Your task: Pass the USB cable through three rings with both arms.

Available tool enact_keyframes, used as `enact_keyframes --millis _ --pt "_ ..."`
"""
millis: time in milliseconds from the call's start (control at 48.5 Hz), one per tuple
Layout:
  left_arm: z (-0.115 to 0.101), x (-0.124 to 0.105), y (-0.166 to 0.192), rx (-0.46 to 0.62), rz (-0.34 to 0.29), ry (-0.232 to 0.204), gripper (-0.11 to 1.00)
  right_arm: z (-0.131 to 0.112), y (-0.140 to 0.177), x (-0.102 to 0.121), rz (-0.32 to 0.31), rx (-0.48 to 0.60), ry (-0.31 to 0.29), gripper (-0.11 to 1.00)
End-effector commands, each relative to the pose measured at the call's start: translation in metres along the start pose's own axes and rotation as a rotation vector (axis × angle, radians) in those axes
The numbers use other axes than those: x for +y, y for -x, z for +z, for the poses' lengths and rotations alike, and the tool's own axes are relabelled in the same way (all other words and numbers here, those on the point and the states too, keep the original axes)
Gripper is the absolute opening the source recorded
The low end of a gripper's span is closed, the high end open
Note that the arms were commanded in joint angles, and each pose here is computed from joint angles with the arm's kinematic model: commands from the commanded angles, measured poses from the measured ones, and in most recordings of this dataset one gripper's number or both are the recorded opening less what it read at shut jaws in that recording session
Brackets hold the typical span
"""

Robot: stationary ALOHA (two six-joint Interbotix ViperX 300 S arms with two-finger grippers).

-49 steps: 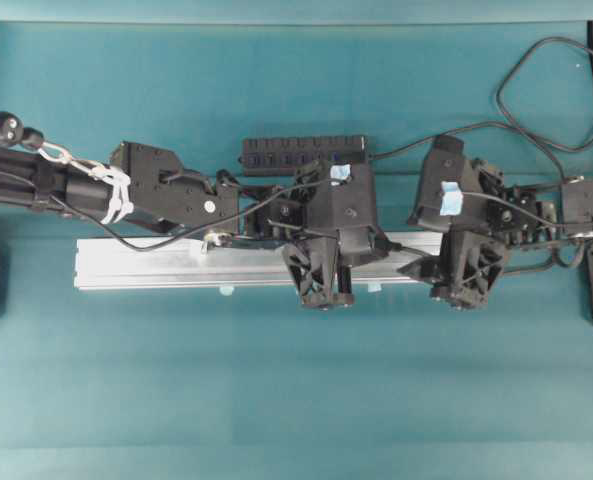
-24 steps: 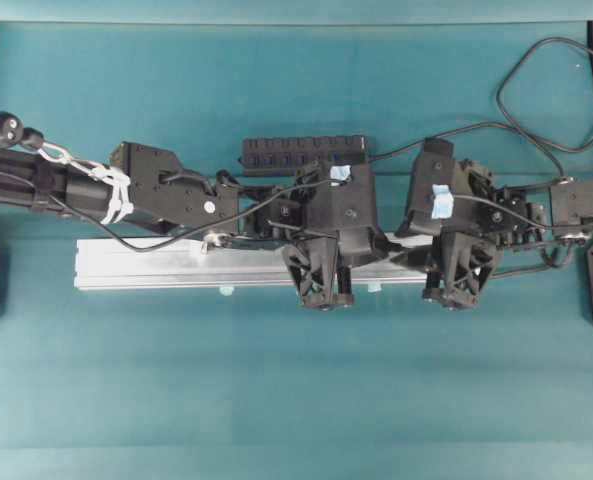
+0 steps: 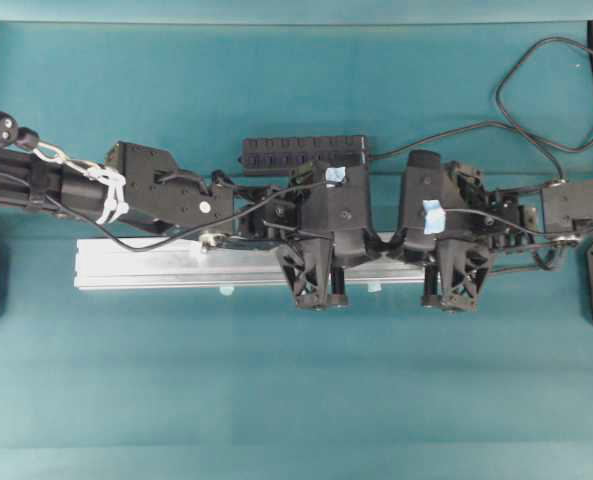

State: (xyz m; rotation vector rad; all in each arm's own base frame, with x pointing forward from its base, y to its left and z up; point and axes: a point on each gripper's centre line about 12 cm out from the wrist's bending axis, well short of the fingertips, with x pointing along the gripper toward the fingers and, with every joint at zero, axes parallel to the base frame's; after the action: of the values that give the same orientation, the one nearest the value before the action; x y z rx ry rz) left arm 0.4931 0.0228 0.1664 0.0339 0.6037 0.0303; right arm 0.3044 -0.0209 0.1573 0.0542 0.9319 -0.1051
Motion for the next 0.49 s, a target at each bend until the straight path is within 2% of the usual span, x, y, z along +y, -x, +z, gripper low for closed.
enact_keyframes --millis 0,165,206,330,392,433,474 --pt "0.01 -0.001 0.006 -0.031 -0.001 -0.005 0.23 0.009 0.001 0.001 0.001 -0.015 0.015 -0.07" --pt "0.011 -0.001 0.007 -0.031 -0.001 -0.002 0.24 0.005 -0.002 0.002 -0.001 0.018 0.032 -0.07" --pt "0.01 -0.001 0.008 -0.028 -0.001 0.001 0.33 0.005 -0.003 0.002 -0.002 0.024 0.037 -0.07" --pt "0.008 -0.002 0.015 -0.02 -0.003 0.005 0.71 0.005 -0.006 0.002 -0.004 0.048 0.055 -0.07" --pt "0.009 -0.002 0.022 -0.023 -0.003 0.007 0.87 0.006 -0.008 0.001 -0.006 0.061 0.061 -0.07" --pt "0.009 -0.002 0.027 -0.026 -0.002 0.005 0.9 0.005 -0.01 0.001 -0.008 0.074 0.063 -0.07" --pt "0.009 0.0 0.034 -0.028 0.0 0.007 0.87 0.005 -0.012 0.001 -0.009 0.09 0.063 -0.07"
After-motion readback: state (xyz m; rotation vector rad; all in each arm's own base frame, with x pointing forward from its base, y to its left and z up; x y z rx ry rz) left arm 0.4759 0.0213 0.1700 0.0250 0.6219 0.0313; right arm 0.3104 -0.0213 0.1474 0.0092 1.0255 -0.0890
